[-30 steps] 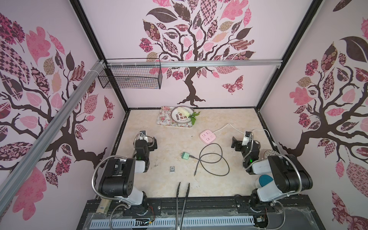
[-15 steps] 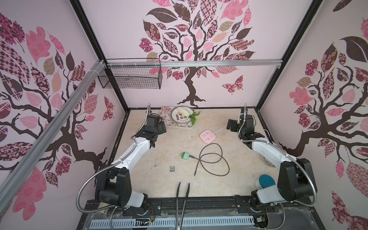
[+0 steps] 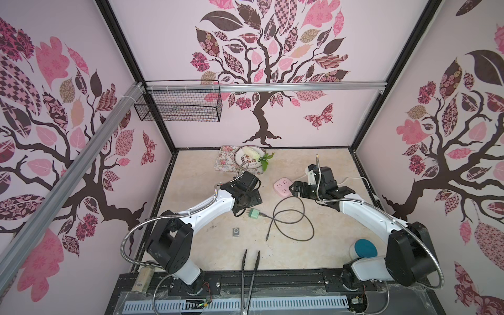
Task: Charge mp3
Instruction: Pick up the plug from the center of the board.
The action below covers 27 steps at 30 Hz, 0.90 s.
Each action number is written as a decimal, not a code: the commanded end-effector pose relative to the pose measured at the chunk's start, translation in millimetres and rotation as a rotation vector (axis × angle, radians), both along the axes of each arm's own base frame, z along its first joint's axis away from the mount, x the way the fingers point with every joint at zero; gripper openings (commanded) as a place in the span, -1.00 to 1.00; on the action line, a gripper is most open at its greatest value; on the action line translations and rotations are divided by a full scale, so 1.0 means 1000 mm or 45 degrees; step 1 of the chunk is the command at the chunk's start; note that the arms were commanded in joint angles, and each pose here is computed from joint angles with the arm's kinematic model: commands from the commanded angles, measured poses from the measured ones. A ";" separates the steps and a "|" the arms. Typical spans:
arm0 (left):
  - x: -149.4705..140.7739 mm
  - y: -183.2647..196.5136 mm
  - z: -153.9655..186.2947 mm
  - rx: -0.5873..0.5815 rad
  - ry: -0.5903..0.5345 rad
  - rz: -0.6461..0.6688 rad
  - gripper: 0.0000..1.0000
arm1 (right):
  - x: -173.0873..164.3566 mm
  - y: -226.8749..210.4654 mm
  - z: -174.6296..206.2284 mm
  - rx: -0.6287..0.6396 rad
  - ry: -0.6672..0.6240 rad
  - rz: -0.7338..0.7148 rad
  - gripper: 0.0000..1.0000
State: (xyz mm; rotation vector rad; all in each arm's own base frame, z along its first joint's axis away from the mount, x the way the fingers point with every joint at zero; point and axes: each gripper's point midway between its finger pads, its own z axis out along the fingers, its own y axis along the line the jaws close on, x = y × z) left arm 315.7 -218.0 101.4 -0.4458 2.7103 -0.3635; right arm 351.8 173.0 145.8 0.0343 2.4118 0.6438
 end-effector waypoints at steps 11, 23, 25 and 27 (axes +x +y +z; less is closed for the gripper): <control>-0.014 -0.010 -0.068 -0.114 0.303 0.383 0.82 | -0.028 0.025 0.014 0.182 -0.079 0.063 0.97; -0.034 -0.011 -0.100 -0.103 0.488 0.468 0.52 | -0.037 0.041 0.009 0.144 -0.187 0.128 0.90; -0.036 -0.010 -0.101 -0.099 0.495 0.478 0.41 | -0.039 0.043 0.011 0.148 -0.219 0.138 0.87; -0.036 -0.010 -0.099 -0.097 0.495 0.480 0.27 | -0.040 0.042 0.014 0.163 -0.245 0.132 0.86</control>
